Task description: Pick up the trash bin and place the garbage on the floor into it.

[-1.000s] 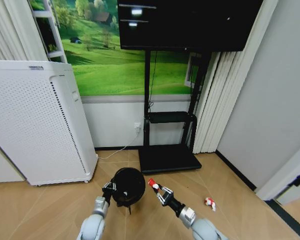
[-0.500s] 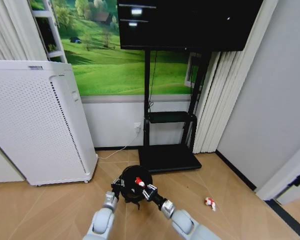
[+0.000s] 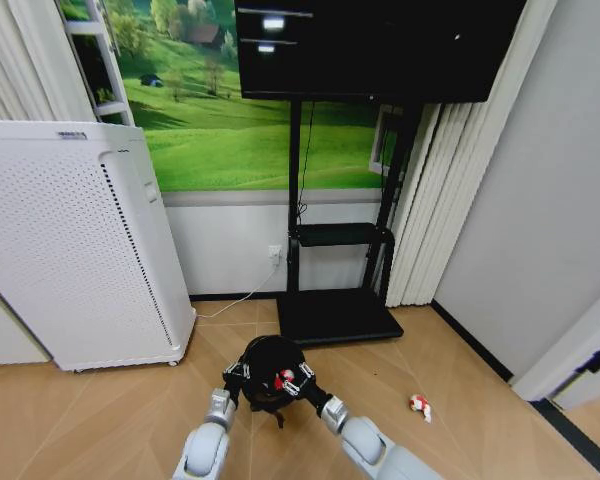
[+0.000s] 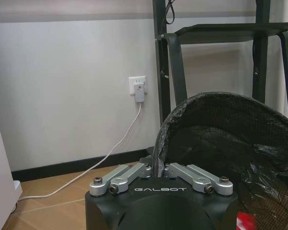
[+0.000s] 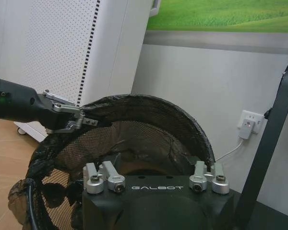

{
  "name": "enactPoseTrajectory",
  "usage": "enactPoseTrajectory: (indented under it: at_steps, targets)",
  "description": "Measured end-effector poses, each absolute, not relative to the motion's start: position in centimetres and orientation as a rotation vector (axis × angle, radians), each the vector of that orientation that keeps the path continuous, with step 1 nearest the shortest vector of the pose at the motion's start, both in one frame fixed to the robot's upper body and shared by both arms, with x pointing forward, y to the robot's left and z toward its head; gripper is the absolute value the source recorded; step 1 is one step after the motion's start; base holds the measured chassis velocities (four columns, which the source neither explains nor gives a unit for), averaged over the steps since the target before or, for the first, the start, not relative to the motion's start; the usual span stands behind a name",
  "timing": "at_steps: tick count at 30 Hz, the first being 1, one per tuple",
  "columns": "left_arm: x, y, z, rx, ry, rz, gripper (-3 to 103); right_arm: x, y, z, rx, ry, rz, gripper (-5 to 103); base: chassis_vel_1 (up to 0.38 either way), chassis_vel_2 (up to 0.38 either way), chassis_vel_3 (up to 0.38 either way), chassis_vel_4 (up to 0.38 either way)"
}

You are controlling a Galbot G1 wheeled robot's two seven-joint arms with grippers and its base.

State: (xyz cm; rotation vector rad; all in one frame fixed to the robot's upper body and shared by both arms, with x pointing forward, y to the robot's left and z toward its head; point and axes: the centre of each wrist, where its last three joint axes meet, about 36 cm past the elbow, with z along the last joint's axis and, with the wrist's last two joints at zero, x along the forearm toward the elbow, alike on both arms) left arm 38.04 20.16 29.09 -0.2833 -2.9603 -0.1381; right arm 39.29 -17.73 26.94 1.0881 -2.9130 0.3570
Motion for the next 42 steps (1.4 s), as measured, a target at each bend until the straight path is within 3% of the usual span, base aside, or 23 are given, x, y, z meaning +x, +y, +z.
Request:
enactPoseTrajectory:
  at_steps: [4,9,15,17,25,42]
  targets:
    - [38.0,20.7,29.3,-0.265,-2.965,-0.142,4,39.3,-18.3,27.6,1.038,-2.942,0.314,86,0.000,0.000,0.000,0.000]
    - [37.8,22.2,29.4,-0.225,-2.968,-0.152,4,39.6,-20.0,28.8,0.936,-2.987,0.275,99,0.000,0.000,0.000,0.000]
    - [37.1,25.6,29.8,-0.129,-2.974,-0.171,4,39.8,-22.6,30.7,0.743,-3.017,0.186,100,0.000,0.000,0.000,0.000]
    - [36.2,28.5,30.7,-0.034,-2.991,-0.174,4,40.6,-24.3,32.0,0.420,-2.999,0.102,100,0.000,0.000,0.000,0.000]
    - [34.6,30.1,33.3,0.053,-3.029,-0.160,4,42.1,-27.5,31.7,0.098,-2.820,0.058,100,0.000,0.000,0.000,0.000]
    - [33.4,34.6,36.1,0.224,-3.070,-0.174,4,43.1,-32.9,31.1,0.023,-2.801,0.082,100,0.000,0.000,0.000,0.000]
